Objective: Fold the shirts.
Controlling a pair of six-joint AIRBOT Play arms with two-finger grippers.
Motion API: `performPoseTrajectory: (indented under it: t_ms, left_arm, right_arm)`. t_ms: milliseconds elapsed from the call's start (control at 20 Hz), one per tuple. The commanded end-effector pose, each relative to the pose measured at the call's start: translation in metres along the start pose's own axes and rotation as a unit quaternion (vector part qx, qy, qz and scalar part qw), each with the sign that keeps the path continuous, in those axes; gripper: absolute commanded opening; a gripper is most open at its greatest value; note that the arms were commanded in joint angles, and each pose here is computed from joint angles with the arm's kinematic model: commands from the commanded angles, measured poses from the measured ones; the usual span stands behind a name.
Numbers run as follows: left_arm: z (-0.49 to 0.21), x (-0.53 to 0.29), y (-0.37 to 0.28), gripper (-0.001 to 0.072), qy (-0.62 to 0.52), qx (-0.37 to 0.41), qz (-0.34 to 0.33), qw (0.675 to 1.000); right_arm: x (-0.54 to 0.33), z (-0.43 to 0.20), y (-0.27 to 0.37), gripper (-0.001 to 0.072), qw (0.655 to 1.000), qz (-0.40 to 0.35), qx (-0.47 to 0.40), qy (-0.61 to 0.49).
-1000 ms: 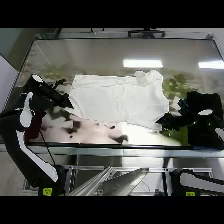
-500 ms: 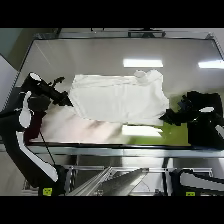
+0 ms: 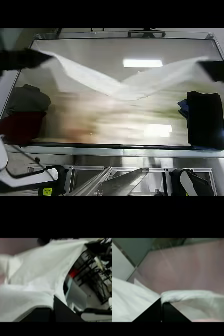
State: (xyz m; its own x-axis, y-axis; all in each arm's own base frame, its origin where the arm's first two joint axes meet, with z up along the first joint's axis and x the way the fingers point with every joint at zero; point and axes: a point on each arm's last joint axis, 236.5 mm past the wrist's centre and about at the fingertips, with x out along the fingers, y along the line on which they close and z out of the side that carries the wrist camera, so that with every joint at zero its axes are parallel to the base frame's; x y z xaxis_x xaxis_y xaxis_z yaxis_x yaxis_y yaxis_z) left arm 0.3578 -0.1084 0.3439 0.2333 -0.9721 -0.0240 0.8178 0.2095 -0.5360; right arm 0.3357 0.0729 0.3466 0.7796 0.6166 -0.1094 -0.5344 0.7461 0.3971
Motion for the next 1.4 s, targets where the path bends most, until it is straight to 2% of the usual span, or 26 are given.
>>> performPoseTrajectory:
  t_ms: [0, 100, 200, 350, 400, 600, 700, 850, 950, 1100, 1350]
  left_arm:
    - [0.067, -0.028, -0.178, 0.0016, -0.153, 0.195, -0.068, 0.966]
    - [0.070, -0.035, -0.201, 0.0016, -0.166, 0.208, -0.011, 0.964]
    - [0.073, -0.039, -0.204, 0.0016, -0.176, 0.217, 0.056, 0.958]
    - [0.063, -0.047, -0.151, 0.0017, -0.141, 0.174, 0.177, 0.958]
    - [0.056, -0.047, -0.129, 0.0017, -0.122, 0.148, 0.196, 0.962]
    - [-0.007, -0.014, -0.003, 0.0017, -0.020, -0.006, 0.189, 0.982]
    - [-0.053, 0.004, 0.080, 0.0017, 0.026, -0.084, 0.218, 0.972]
    - [-0.112, 0.010, 0.191, 0.0017, 0.059, -0.179, 0.258, 0.947]
    - [-0.142, 0.003, 0.249, 0.0017, 0.062, -0.230, 0.272, 0.932]
    - [-0.170, 0.003, 0.314, 0.0016, 0.072, -0.265, 0.271, 0.923]
    - [-0.185, 0.010, 0.388, 0.0014, 0.072, -0.262, 0.274, 0.923]
  right_arm:
    - [-0.076, 0.086, 0.112, 0.0020, 0.971, -0.063, -0.189, -0.130]
    - [-0.099, 0.105, 0.127, 0.0020, 0.955, -0.115, -0.219, -0.164]
    - [-0.107, 0.115, 0.135, 0.0019, 0.946, -0.127, -0.233, -0.184]
    - [-0.091, 0.108, 0.106, 0.0019, 0.963, -0.117, -0.194, -0.149]
    - [-0.081, 0.101, 0.089, 0.0019, 0.973, -0.107, -0.163, -0.124]
    - [-0.030, 0.052, 0.004, 0.0018, 0.997, -0.066, -0.042, -0.022]
    - [0.011, 0.004, -0.045, 0.0018, 0.997, -0.065, 0.003, 0.046]
    - [0.075, -0.077, -0.129, 0.0018, 0.981, -0.115, 0.028, 0.156]
    - [0.113, -0.115, -0.174, 0.0018, 0.973, -0.129, 0.064, 0.180]
    - [0.162, -0.158, -0.231, 0.0018, 0.965, -0.141, 0.135, 0.177]
    - [0.195, -0.209, -0.297, 0.0018, 0.950, -0.183, 0.191, 0.165]
